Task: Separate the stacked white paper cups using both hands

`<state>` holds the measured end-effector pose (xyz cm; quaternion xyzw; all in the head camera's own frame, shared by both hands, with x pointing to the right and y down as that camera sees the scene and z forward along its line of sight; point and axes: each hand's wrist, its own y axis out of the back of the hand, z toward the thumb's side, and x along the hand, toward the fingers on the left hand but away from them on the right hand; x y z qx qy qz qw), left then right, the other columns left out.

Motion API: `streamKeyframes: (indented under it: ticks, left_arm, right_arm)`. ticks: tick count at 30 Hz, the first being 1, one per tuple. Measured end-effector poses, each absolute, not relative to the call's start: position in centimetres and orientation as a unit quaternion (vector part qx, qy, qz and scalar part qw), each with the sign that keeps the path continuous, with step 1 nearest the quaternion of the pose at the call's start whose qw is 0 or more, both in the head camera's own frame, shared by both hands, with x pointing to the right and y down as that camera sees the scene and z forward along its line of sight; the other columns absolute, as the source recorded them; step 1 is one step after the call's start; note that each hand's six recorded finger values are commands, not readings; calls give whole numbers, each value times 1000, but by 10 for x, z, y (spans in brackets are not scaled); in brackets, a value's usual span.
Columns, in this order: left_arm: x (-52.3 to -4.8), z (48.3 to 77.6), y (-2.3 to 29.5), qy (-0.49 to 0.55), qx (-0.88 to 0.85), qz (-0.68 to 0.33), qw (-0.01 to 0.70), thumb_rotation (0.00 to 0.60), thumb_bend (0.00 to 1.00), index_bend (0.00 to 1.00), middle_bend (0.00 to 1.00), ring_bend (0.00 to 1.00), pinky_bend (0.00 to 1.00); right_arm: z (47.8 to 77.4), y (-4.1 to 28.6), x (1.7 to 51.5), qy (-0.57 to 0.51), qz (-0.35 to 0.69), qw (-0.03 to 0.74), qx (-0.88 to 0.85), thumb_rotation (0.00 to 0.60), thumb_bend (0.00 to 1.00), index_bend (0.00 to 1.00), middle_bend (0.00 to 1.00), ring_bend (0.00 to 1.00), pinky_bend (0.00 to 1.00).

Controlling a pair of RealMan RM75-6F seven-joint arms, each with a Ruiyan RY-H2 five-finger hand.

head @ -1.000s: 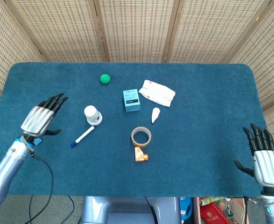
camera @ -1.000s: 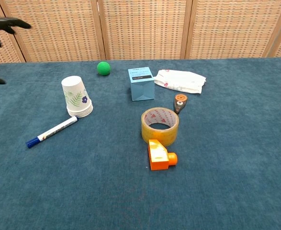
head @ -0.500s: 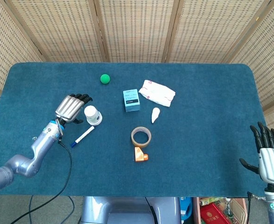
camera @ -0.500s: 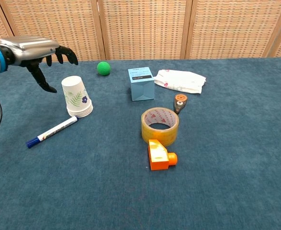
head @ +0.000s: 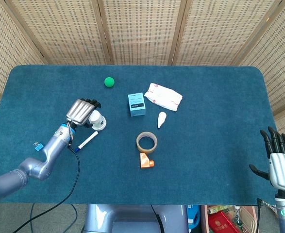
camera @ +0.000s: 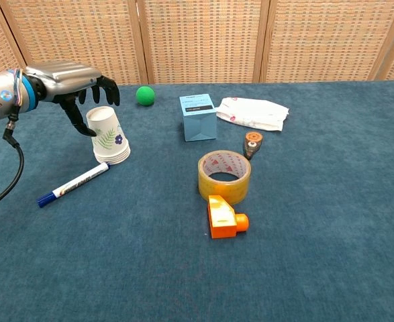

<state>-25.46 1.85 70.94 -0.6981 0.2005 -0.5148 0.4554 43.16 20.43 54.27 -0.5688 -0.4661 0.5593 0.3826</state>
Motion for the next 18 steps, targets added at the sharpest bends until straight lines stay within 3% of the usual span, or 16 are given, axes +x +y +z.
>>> streamKeyframes:
  ticks: [9, 18]
  left_arm:
    - [-254, 710, 16, 218, -699, -515, 446, 600, 169, 482, 463, 461, 500]
    - [-278, 684, 4, 301, -720, -492, 386, 600, 169, 506, 485, 479, 512]
  right_arm:
    - [544, 204, 433, -466, 560, 379, -571, 600, 0, 0, 0, 0, 0]
    - [545, 205, 428, -459, 558, 384, -575, 600, 0, 0, 0, 0, 0]
